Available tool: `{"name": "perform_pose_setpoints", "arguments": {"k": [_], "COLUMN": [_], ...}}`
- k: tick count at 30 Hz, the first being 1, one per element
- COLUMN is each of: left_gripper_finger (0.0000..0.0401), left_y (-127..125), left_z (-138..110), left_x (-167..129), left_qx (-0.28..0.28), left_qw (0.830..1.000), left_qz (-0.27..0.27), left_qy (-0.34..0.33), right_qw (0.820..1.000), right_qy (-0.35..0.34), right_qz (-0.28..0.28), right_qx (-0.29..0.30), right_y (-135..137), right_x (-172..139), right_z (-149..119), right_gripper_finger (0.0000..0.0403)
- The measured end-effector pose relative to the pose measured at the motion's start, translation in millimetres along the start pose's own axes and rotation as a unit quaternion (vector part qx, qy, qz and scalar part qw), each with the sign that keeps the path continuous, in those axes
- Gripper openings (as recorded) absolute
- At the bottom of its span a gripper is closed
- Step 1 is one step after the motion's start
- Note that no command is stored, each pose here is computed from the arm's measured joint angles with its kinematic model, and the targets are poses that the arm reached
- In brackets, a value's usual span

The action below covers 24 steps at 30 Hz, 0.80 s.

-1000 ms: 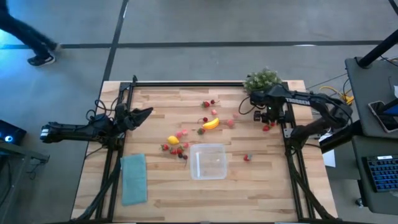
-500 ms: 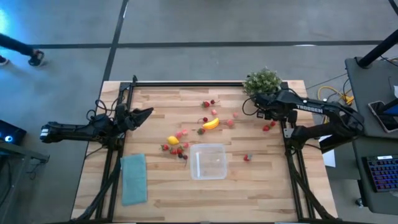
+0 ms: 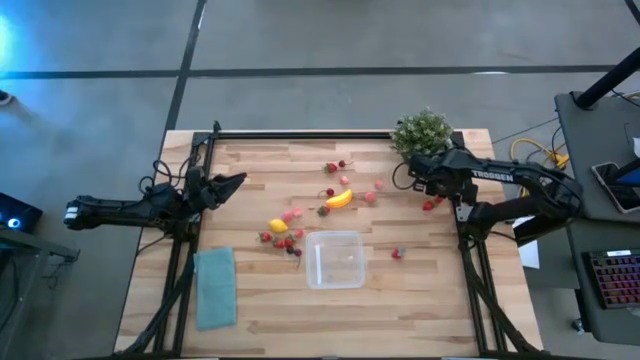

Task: Pick and placing Produce into tupperware
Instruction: Put the red cherry into the transparent container

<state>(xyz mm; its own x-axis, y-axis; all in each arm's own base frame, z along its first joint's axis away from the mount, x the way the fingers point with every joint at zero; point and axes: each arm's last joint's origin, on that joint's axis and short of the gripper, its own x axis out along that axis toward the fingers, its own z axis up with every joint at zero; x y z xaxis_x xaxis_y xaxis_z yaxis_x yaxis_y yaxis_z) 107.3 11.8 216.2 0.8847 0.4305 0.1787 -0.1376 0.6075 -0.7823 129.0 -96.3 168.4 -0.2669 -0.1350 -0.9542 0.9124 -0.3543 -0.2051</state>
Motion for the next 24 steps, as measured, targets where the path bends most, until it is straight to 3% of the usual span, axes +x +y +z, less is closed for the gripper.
{"name": "perform_pose_setpoints", "arguments": {"k": [9,24], "left_gripper_finger": [0.0276,0.0276], "left_y": [0,0], "left_z": [0,1], "left_x": [0,0], "left_qx": [0.000,0.000], "left_qw": [1.000,1.000], "left_qz": [0.004,0.008], "left_qy": [-0.004,-0.009], "right_qw": [0.996,0.996], "right_qy": [0.045,0.003], "right_qz": [-0.048,-0.050], "right_qx": [-0.058,-0.067], "right_y": [10,16], "right_x": [19,23], "right_z": [-5,0], "right_gripper_finger": [0.0164,0.0151]}}
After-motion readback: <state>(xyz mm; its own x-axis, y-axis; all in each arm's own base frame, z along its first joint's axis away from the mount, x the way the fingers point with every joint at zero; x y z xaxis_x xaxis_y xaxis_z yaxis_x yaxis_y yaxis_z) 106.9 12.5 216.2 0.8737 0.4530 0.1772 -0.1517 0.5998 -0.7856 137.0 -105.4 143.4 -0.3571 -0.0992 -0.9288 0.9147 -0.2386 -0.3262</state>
